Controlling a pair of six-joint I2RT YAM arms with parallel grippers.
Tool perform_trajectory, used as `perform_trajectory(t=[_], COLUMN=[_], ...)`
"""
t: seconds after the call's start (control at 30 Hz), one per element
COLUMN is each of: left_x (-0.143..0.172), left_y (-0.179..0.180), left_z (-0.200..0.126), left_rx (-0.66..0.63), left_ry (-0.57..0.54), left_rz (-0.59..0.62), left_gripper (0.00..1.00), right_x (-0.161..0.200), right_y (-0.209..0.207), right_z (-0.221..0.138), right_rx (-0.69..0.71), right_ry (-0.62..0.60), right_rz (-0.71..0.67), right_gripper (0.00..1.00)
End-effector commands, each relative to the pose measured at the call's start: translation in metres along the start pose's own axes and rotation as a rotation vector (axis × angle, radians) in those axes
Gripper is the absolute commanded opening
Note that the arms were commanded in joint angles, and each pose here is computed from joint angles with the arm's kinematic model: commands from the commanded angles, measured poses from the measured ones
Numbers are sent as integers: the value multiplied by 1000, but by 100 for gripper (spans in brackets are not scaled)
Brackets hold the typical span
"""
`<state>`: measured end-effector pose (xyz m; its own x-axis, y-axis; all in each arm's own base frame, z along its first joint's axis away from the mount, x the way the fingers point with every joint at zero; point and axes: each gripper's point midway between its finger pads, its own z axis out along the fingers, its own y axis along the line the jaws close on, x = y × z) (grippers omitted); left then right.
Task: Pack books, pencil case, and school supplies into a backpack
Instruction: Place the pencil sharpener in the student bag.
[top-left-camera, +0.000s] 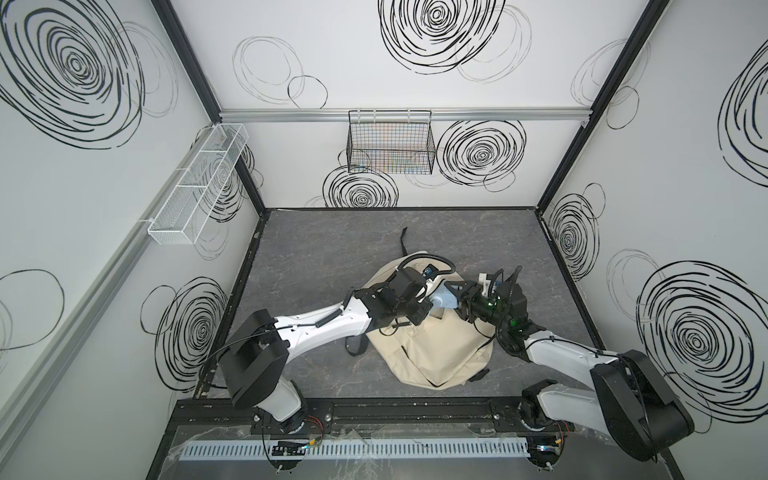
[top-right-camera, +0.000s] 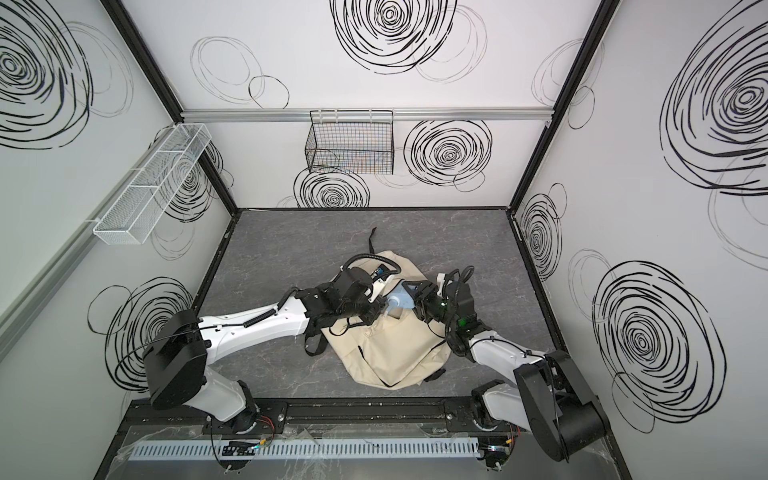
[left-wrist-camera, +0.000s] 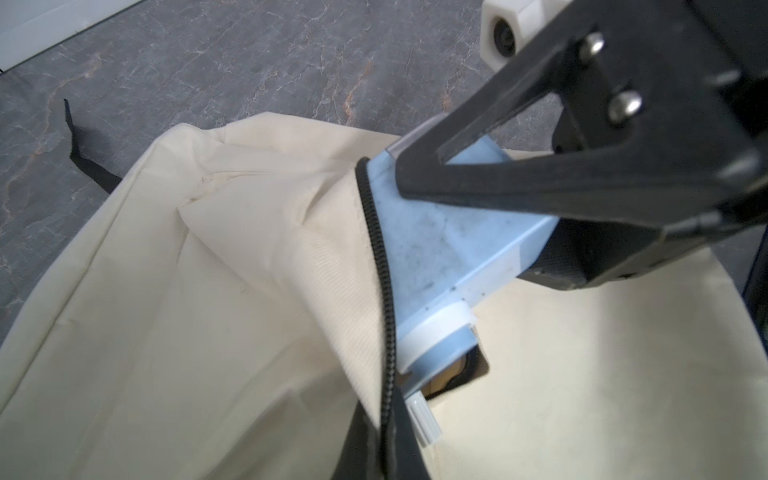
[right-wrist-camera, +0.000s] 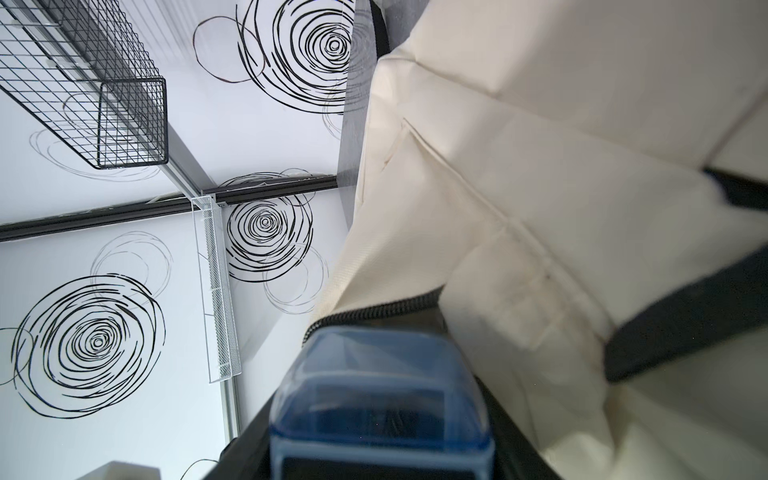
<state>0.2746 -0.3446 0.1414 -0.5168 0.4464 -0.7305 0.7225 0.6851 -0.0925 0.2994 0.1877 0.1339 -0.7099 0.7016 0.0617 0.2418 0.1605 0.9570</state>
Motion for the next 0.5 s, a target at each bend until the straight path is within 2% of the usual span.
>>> perform_trajectory(t=[0.0,0.17,0.33,0.47], left_x=[-17,-28,-39,-39], left_y=[-15,-23,-27,-24], left_z=[-4,-7,-11,-8], left_rx=[83,116,136,132], left_ry=[-69,-98,-130,-132], left_rz=[-27,-35,-36,-39], left_gripper=[0,0,0,0], right_x=[-4,7,21,34], right_y=[21,11,7,8], right_z=[2,16,30,34], right_rx=[-88,-53,-17,-13], right_ry=[-22,-11,10,30], right_rz=[-24,-39,-92,-114], right_gripper=[29,30,39,39])
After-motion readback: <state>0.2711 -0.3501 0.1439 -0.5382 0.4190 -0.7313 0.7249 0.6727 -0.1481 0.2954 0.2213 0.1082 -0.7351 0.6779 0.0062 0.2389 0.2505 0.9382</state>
